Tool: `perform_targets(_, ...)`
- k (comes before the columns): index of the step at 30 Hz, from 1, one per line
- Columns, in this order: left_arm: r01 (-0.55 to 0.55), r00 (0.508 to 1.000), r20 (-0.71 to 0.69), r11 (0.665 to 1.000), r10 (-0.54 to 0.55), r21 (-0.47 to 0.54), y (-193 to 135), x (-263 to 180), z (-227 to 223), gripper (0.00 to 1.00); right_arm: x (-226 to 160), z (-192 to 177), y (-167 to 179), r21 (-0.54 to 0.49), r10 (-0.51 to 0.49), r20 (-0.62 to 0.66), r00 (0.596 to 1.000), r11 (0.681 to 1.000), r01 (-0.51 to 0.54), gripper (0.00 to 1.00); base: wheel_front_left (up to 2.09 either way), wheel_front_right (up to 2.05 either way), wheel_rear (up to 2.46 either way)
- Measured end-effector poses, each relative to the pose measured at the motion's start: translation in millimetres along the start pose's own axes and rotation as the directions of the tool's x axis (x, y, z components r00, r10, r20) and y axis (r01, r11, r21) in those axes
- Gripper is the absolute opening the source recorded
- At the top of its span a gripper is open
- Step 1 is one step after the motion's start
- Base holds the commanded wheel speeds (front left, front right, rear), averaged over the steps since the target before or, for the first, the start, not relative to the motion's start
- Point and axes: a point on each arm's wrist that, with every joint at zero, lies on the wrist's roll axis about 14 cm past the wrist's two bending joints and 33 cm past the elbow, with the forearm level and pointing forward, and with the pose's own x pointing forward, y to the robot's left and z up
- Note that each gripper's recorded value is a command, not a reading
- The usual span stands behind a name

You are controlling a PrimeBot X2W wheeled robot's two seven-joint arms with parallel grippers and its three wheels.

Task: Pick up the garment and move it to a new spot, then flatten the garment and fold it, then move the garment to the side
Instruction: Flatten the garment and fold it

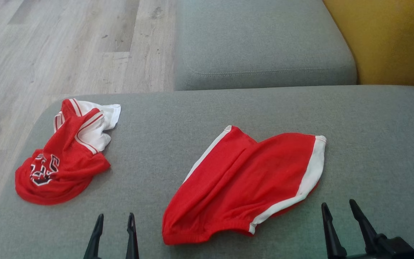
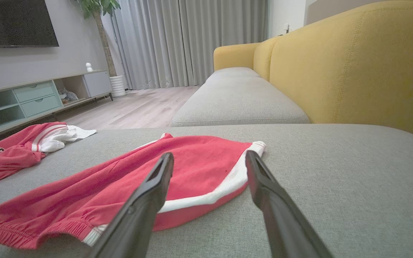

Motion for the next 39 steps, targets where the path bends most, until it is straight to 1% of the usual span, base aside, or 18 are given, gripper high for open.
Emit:
perform_targets(14, 0.021, 1.000, -0.016, 1.000, -0.021, 0.001, -6.1, 2.1, -4.4, 1.00, -2.0, -2.5, -2.1, 0.004, -0.010, -0.008, 1.000, 1.000, 0.010, 1.00, 0.00, 0.00, 0.00)
perform_targets(20, 0.075, 0.994, -0.080, 0.997, -0.075, 0.001, -20.5, 3.9, -23.0, 1.00, -2.6, -7.1, -2.6, 0.010, -0.015, -0.024, 1.000, 1.000, 0.016, 1.00, 0.00, 0.00, 0.00)
perform_targets(24, 0.195, 0.965, -0.183, 0.981, -0.190, 0.008, -48.5, 12.4, -53.9, 1.00, -5.1, -12.7, -4.5, 0.015, -0.027, -0.044, 0.999, 0.999, 0.028, 1.00, 0.00, 0.00, 0.00)
perform_targets(28, 0.330, 0.914, -0.259, 0.943, -0.313, 0.025, -80.3, 32.7, -75.2, 1.00, -9.1, -16.5, -13.5, 0.018, -0.062, -0.059, 0.996, 0.998, 0.063, 1.00, 0.00, 0.00, 0.00)
perform_targets(31, 0.391, 0.875, -0.329, 0.919, -0.355, 0.049, -94.2, 47.6, -91.5, 1.00, -10.3, -16.9, -21.6, 0.012, -0.088, -0.063, 0.994, 0.996, 0.089, 1.00, 0.00, 0.00, 0.00)
perform_targets(33, 0.410, 0.853, -0.384, 0.909, -0.354, 0.072, -97.6, 55.6, -103.8, 1.00, -12.2, -18.3, -26.6, 0.007, -0.103, -0.070, 0.992, 0.995, 0.103, 1.00, 0.00, 0.00, 0.00)
perform_targets(35, 0.423, 0.842, -0.407, 0.902, -0.354, 0.091, -100.5, 64.3, -110.8, 1.00, -16.5, -21.8, -33.0, 0.002, -0.124, -0.085, 0.989, 0.992, 0.125, 1.00, 0.00, 0.00, 0.00)
perform_targets(36, 0.434, 0.839, -0.408, 0.895, -0.361, 0.101, -103.4, 69.6, -111.8, 0.48, -18.5, -23.4, -36.5, 0.003, -0.138, -0.091, 0.986, 0.990, 0.139, 1.00, 0.00, 0.00, 0.00)
perform_targets(37, 0.444, 0.839, -0.401, 0.888, -0.367, 0.118, -105.6, 76.3, -111.1, 0.20, -19.6, -24.3, -39.6, 0.003, -0.150, -0.096, 0.984, 0.988, 0.151, 1.00, 0.00, 0.00, 0.00)
perform_targets(38, 0.449, 0.844, -0.386, 0.884, -0.371, 0.132, -109.2, 84.2, -107.9, 0.00, -19.6, -24.3, -42.7, 0.002, -0.161, -0.097, 0.982, 0.987, 0.162, 1.00, 0.00, 0.00, 0.00)
perform_targets(39, 0.459, 0.848, -0.369, 0.876, -0.381, 0.149, -113.1, 93.2, -103.8, 0.00, -19.1, -24.3, -45.7, 0.000, -0.171, -0.099, 0.980, 0.985, 0.172, 1.00, 0.00, 0.00, 0.00)
